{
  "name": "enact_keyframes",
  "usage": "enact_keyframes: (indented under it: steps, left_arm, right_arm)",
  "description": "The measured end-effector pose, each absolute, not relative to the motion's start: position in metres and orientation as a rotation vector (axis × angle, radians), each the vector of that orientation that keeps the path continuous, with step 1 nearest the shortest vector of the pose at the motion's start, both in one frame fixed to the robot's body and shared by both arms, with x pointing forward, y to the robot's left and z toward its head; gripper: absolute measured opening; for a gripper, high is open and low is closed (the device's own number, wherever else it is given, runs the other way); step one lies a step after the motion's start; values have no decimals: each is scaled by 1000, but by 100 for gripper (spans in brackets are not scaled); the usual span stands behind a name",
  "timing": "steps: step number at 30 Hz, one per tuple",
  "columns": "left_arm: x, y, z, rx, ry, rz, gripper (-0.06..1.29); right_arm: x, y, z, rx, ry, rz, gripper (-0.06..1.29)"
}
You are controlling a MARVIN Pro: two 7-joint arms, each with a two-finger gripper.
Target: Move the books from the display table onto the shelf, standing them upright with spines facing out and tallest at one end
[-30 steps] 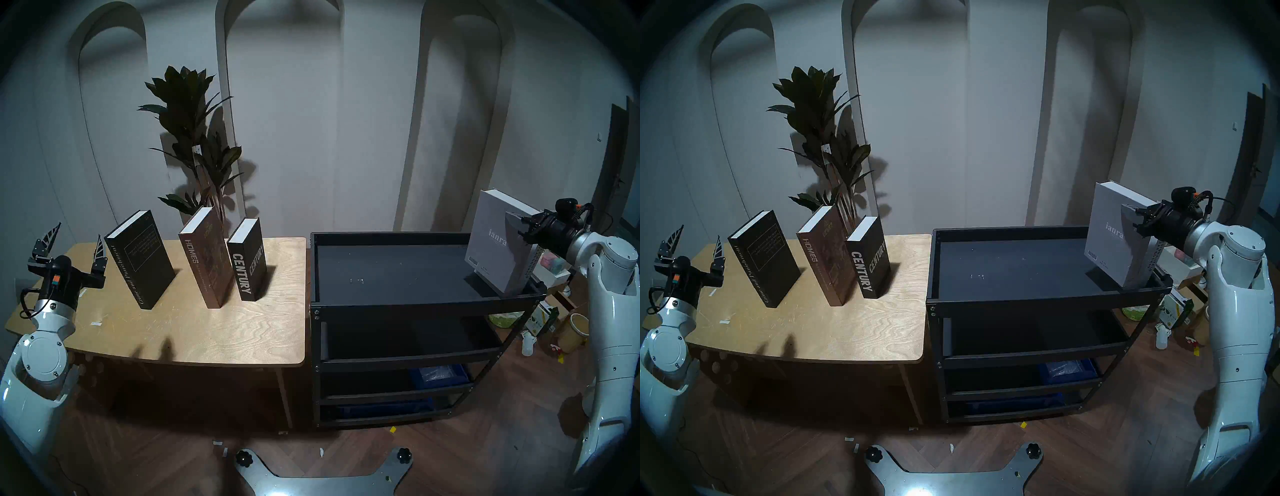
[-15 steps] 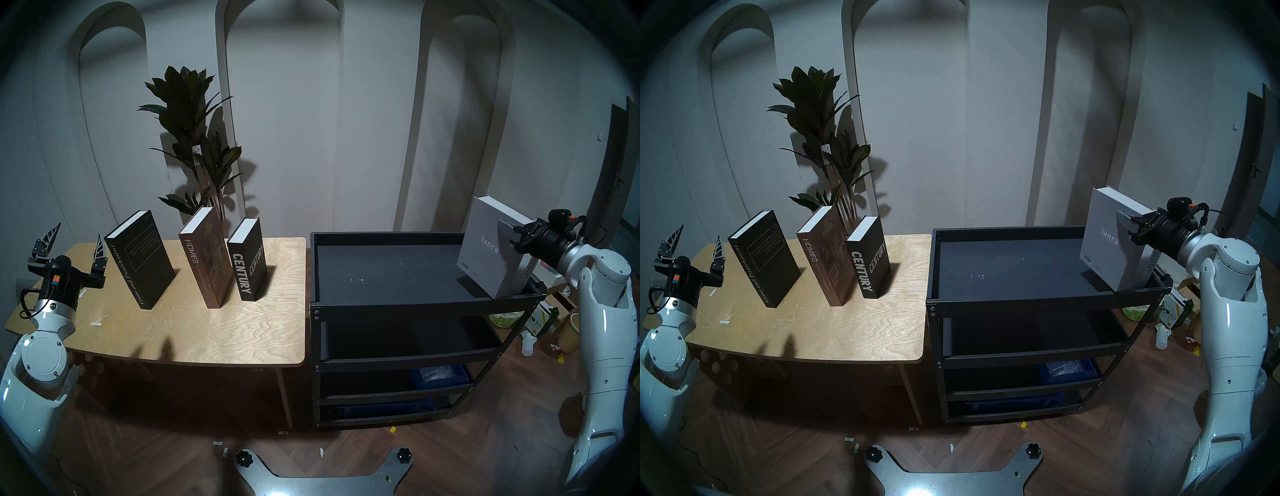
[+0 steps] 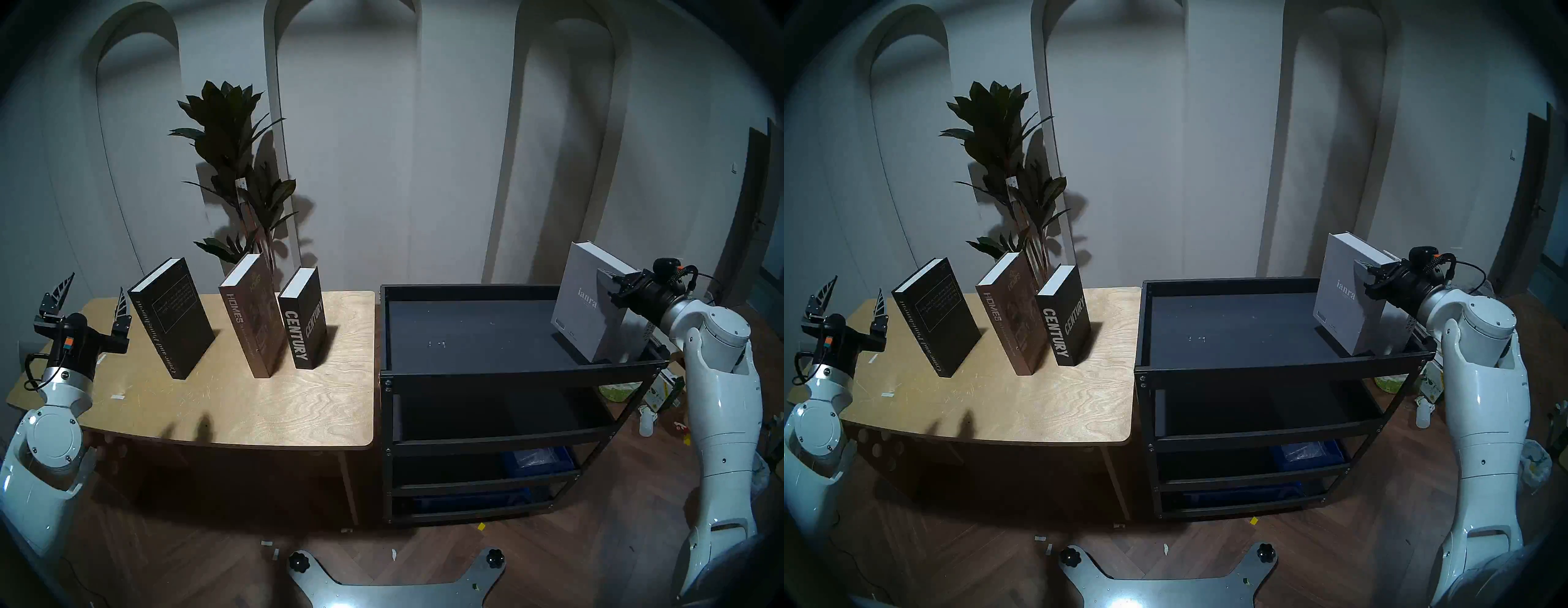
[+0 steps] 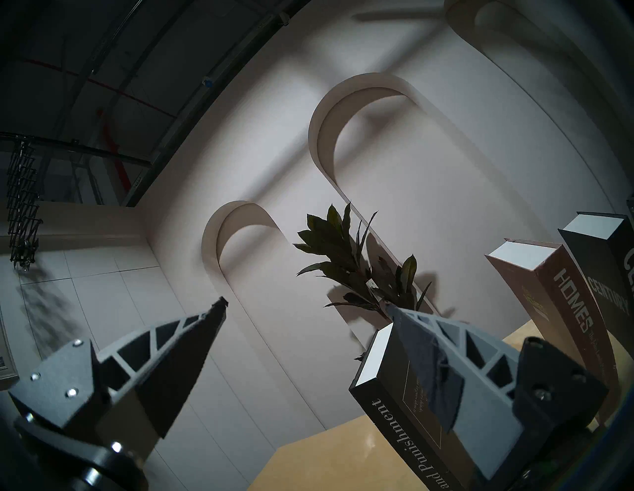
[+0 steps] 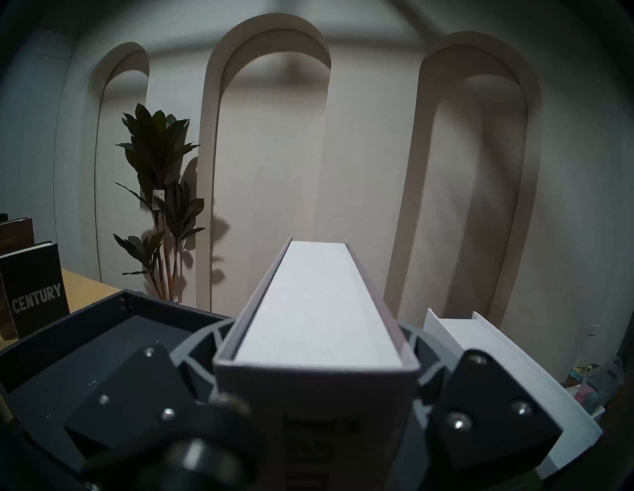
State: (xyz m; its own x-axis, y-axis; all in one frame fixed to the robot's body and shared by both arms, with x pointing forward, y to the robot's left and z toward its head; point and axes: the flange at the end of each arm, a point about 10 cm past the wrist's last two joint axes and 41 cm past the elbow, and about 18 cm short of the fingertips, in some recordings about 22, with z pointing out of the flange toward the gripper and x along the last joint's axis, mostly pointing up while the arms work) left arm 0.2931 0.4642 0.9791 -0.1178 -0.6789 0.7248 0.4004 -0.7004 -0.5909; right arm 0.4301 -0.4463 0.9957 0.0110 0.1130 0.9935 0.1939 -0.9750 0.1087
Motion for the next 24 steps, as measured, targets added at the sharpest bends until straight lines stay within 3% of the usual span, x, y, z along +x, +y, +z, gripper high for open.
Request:
enact_keyframes:
  steps: [24]
  left_arm:
    - [293, 464, 979, -1424, 323, -1894, 125]
  right_arm:
    - [414, -486, 998, -2213, -309, -2178, 60]
